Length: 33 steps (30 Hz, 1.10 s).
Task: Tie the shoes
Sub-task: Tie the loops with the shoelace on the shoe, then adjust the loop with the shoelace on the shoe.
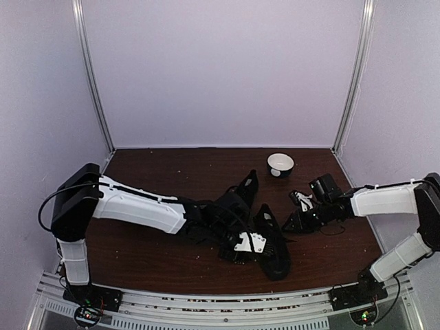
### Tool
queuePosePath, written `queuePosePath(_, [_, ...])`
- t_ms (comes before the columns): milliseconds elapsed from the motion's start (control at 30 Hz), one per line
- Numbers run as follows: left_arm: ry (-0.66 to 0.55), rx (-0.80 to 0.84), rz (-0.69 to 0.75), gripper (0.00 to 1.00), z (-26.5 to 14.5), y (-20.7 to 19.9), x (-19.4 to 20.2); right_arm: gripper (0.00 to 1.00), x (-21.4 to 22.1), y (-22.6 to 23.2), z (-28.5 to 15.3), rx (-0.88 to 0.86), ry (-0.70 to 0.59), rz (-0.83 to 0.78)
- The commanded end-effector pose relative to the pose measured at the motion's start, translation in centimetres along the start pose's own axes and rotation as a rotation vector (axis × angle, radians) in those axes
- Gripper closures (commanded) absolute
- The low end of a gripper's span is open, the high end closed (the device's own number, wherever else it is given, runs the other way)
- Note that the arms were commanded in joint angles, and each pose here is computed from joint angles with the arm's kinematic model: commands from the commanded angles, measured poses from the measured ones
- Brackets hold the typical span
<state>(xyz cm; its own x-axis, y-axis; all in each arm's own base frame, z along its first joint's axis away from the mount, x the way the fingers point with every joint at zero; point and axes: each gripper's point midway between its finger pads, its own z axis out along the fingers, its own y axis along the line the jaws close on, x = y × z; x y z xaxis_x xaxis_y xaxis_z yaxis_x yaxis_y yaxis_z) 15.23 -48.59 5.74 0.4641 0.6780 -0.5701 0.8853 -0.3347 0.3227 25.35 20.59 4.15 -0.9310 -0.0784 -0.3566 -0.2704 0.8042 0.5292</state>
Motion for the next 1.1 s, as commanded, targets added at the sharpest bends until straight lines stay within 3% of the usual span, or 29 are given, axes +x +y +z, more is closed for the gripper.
queuePosePath(0, [-0.153,-0.042,-0.044,0.54,-5.3,2.6,-2.8,0.64,0.0,0.8,-3.5,0.046,0.016,-0.090])
queuePosePath(100, [-0.216,-0.093,-0.117,0.43,-7.2,4.8,-2.3,0.58,1.2,2.0,-4.5,-0.002,0.072,-0.153])
queuePosePath(200, [-0.174,-0.202,-0.177,0.24,-7.0,7.8,-0.5,0.55,2.2,3.2,-4.4,-0.067,0.115,-0.216])
queuePosePath(500, [-0.100,-0.202,-0.165,0.18,-3.2,10.2,0.3,0.50,2.5,6.2,-3.0,-0.165,0.102,-0.347])
queuePosePath(800, [-0.110,-0.169,-0.148,0.21,-1.4,10.6,0.1,0.51,1.6,5.2,-2.3,-0.092,0.086,-0.349])
queuePosePath(1067, [-0.118,-0.158,-0.148,0.48,-0.8,10.5,0.1,0.54,2.2,5.6,-1.7,-0.119,0.111,-0.359])
